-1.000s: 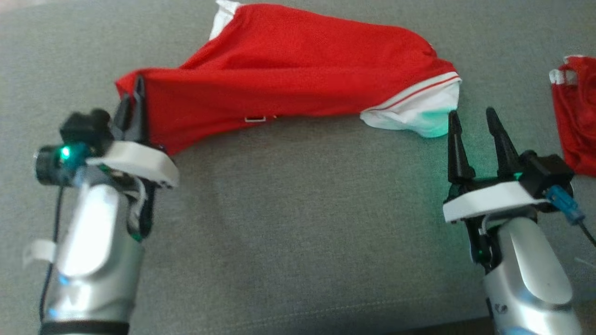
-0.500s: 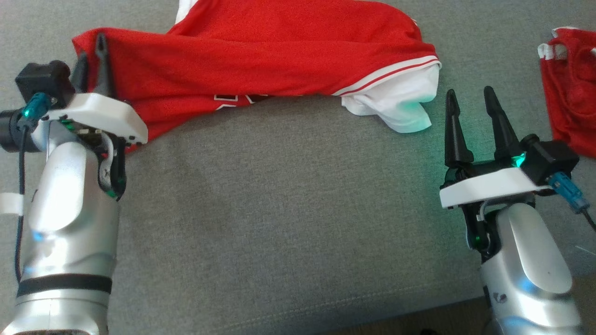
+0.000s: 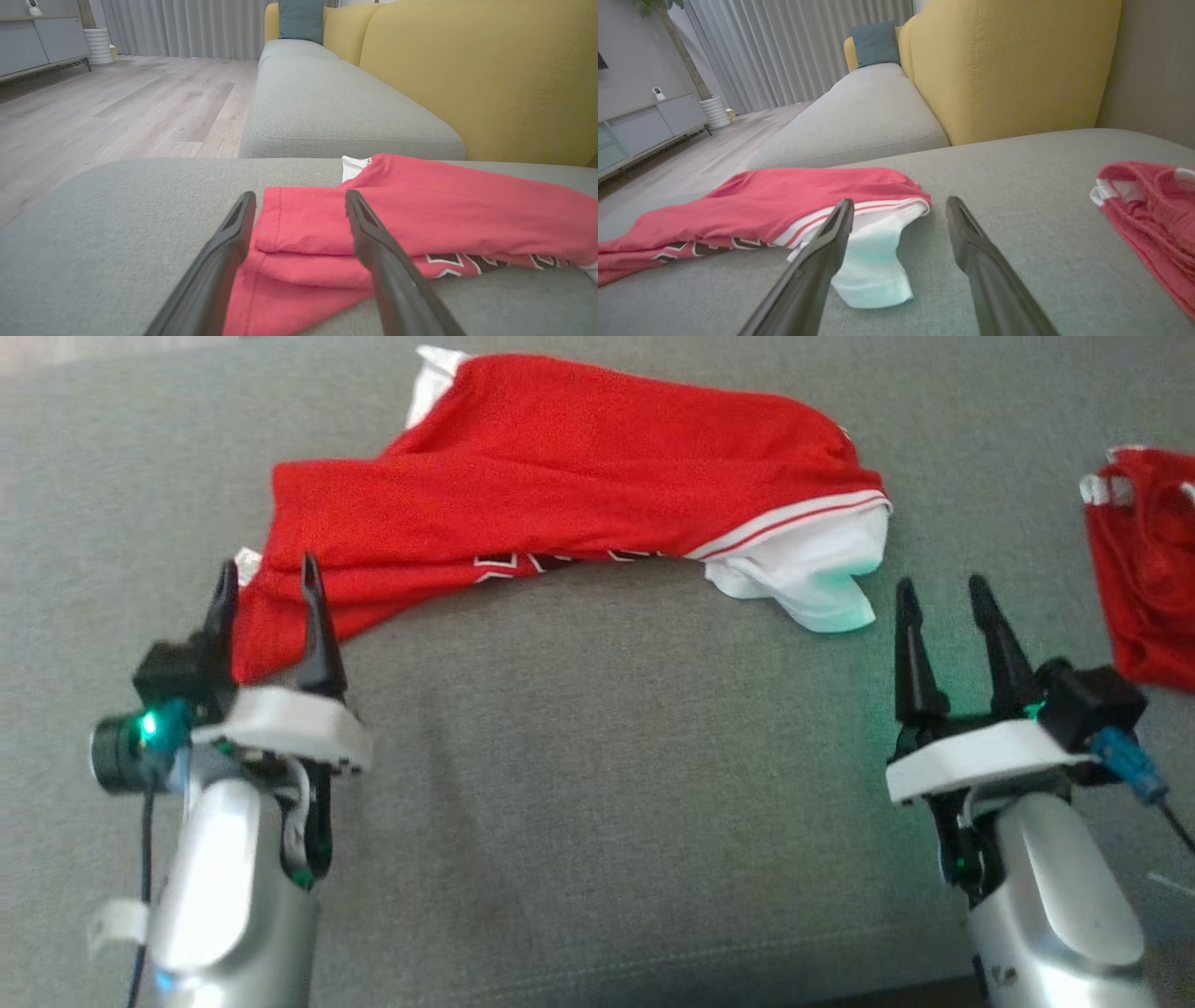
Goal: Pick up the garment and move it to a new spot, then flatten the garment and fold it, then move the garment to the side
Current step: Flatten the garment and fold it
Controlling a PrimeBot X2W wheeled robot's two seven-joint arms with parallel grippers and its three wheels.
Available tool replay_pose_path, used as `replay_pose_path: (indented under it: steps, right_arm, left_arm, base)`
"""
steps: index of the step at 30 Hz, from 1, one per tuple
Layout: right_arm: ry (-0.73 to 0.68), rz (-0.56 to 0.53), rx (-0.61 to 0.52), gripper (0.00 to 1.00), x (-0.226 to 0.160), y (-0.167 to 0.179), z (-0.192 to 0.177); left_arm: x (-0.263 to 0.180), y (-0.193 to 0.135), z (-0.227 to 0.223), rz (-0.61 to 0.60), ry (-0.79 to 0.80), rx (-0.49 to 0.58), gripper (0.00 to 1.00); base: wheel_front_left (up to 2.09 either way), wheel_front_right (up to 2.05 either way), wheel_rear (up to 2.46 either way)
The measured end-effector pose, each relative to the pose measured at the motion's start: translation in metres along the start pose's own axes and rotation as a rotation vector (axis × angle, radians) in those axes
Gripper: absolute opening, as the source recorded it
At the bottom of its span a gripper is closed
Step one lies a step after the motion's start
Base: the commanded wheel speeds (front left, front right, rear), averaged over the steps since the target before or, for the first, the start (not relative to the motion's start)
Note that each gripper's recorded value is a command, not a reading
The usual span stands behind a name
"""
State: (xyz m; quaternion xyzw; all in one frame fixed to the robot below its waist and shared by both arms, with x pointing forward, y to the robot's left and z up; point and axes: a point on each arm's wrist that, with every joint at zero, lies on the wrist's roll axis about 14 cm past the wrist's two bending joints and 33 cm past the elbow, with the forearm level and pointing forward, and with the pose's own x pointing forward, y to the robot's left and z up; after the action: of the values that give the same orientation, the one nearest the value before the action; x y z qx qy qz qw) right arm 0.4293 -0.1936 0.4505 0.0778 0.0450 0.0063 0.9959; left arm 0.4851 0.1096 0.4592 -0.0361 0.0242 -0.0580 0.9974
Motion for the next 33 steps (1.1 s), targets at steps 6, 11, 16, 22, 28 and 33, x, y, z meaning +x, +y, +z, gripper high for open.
replay_pose_path:
  steps: [6,11,16,22,28,33]
  right_arm:
    - [0.036,0.014,-0.008,1.00,-0.006,0.006,-0.011]
    - [0.085,0.013,-0.026,1.00,-0.006,0.006,-0.026]
    - [0.156,-0.002,-0.047,1.00,-0.005,0.001,-0.048]
    - [0.235,-0.029,-0.054,1.00,-0.003,-0.007,-0.073]
    - [0.197,-0.062,-0.036,1.00,0.015,-0.015,-0.061]
    - [0.232,-0.050,-0.056,1.00,0.016,-0.012,-0.071]
  left_arm:
    - [-0.031,0.005,0.007,0.028,-0.018,-0.012,1.00]
    - [-0.058,0.000,-0.015,0.033,0.051,-0.049,1.00]
    - [-0.065,0.001,-0.019,0.046,0.063,-0.056,1.00]
    - [-0.068,0.006,-0.024,0.059,0.079,-0.053,1.00]
    - [-0.068,0.010,-0.026,0.071,0.082,-0.053,1.00]
    - [-0.069,0.011,-0.027,0.072,0.087,-0.052,1.00]
  base:
    - [0.00,0.00,0.00]
    - [0.00,0.00,0.00]
    - [0.00,0.00,0.00]
    - [0.00,0.00,0.00]
    - [0.00,0.00,0.00]
    - [0.00,0.00,0.00]
